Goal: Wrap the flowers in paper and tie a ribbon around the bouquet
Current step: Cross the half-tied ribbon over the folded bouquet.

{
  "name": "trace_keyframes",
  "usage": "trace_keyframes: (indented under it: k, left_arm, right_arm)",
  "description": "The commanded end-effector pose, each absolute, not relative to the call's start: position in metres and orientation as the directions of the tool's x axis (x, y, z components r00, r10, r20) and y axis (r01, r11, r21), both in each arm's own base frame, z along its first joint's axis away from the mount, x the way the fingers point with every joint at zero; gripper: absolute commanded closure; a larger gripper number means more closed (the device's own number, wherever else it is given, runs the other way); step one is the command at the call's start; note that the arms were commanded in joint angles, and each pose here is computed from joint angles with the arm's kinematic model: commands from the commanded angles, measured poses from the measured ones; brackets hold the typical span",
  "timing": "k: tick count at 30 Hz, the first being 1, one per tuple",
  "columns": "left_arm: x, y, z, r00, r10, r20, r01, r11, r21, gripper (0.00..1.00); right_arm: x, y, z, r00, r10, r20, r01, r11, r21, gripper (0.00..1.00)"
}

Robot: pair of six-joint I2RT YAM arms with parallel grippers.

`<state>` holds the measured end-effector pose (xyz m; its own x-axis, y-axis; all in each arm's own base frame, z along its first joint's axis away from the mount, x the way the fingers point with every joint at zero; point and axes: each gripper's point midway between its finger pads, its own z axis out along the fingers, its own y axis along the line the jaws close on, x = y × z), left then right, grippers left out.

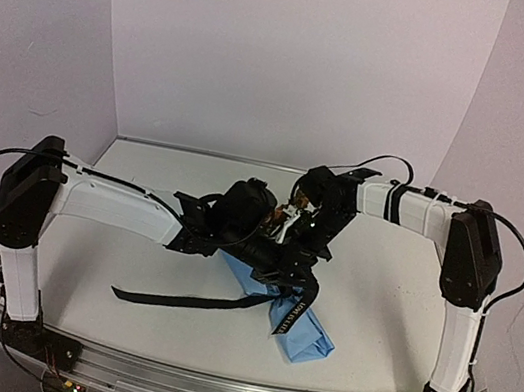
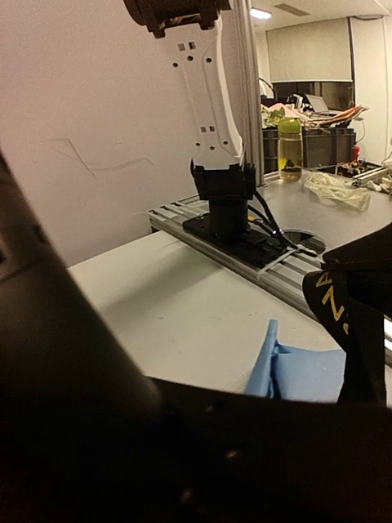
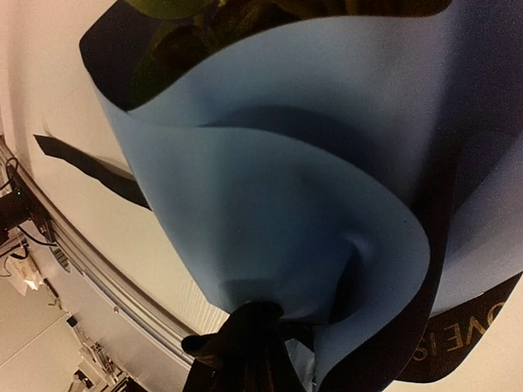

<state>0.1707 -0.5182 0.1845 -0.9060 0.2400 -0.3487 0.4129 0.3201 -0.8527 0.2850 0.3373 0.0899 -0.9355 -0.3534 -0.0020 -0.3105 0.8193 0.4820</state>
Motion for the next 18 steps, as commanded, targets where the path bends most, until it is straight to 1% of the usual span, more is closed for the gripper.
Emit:
trace_keyframes:
  k: [1, 3, 6, 10, 18]
  left_arm:
    - [0.198, -0.536, 0.200, -0.858, 0.109, -0.502, 0.513, 0.249, -0.821, 1.00]
    - [0.204, -0.542, 0.185, -0.849, 0.122, -0.514, 0.526, 0.279, -0.803, 1.00]
    - [0.207, -0.552, 0.154, -0.855, 0.165, -0.492, 0.517, 0.334, -0.788, 1.00]
    - [0.211, -0.550, 0.117, -0.866, 0.192, -0.462, 0.499, 0.408, -0.764, 1.00]
    - [0.214, -0.543, 0.069, -0.885, 0.256, -0.388, 0.463, 0.557, -0.689, 1.00]
  right_arm:
    - [0.288, 0.345, 0.108, -0.937, -0.349, 0.001, -0.290, 0.780, 0.554, 1.00]
    - [0.287, 0.344, 0.108, -0.935, -0.355, 0.003, -0.293, 0.775, 0.561, 1.00]
    - [0.285, 0.340, 0.104, -0.934, -0.356, 0.015, -0.287, 0.777, 0.560, 1.00]
    - [0.280, 0.332, 0.103, -0.934, -0.357, 0.022, -0.286, 0.782, 0.553, 1.00]
    - [0.276, 0.327, 0.098, -0.932, -0.361, 0.031, -0.288, 0.790, 0.541, 1.00]
